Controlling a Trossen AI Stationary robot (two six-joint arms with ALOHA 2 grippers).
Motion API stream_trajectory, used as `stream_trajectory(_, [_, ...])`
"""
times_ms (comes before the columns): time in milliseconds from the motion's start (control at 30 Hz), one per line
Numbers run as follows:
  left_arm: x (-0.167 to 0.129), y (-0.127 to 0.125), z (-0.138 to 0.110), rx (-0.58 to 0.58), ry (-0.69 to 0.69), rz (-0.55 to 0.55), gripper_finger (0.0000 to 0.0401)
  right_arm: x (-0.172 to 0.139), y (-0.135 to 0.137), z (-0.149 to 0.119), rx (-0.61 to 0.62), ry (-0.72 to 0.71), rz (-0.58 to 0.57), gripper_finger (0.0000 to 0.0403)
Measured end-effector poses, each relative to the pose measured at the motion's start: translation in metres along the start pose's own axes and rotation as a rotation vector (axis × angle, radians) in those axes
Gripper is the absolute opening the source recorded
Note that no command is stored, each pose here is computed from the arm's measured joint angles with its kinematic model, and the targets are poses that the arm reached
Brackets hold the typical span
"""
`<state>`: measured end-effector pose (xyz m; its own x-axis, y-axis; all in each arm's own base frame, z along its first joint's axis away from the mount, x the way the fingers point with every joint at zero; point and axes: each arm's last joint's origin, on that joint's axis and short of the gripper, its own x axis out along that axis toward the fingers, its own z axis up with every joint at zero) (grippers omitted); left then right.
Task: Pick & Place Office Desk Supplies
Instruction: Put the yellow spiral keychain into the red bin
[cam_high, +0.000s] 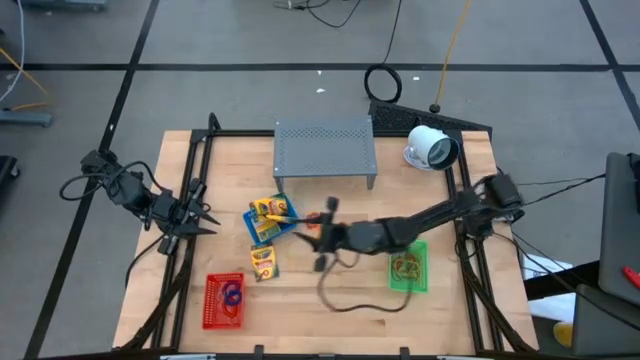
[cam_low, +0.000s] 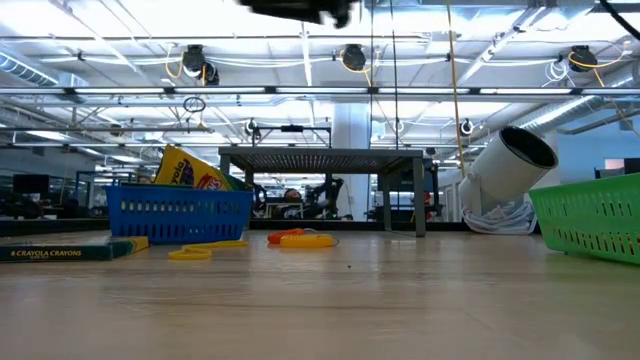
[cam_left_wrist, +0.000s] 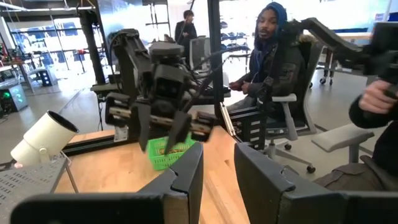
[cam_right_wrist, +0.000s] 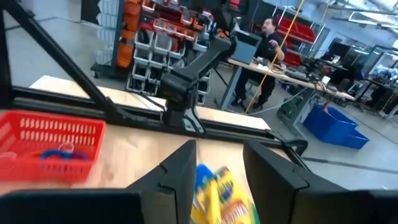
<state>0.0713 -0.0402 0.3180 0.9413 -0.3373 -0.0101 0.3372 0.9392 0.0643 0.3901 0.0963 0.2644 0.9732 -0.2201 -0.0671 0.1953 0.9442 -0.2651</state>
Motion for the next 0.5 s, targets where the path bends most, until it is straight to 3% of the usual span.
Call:
stream_trajectory(233, [0.0, 0.0, 0.0, 0.006, -0.004, 0.002, 0.0102, -0.051, -0.029, 0.002, -0.027, 0.103, 0.024, 0.0125])
stream_trajectory(367, [0.0, 0.0, 0.0, 0.006, -0.004, 0.003, 0.0102, -0.066, -0.038, 0.01, -0.023, 0.156, 0.048, 0.0125])
stream_trajectory(500, [0.0, 0.0, 0.0, 0.007, -0.004, 0.003, 0.0102, -0.07, -0.041, 0.008, -0.041, 0.196, 0.151, 0.0125])
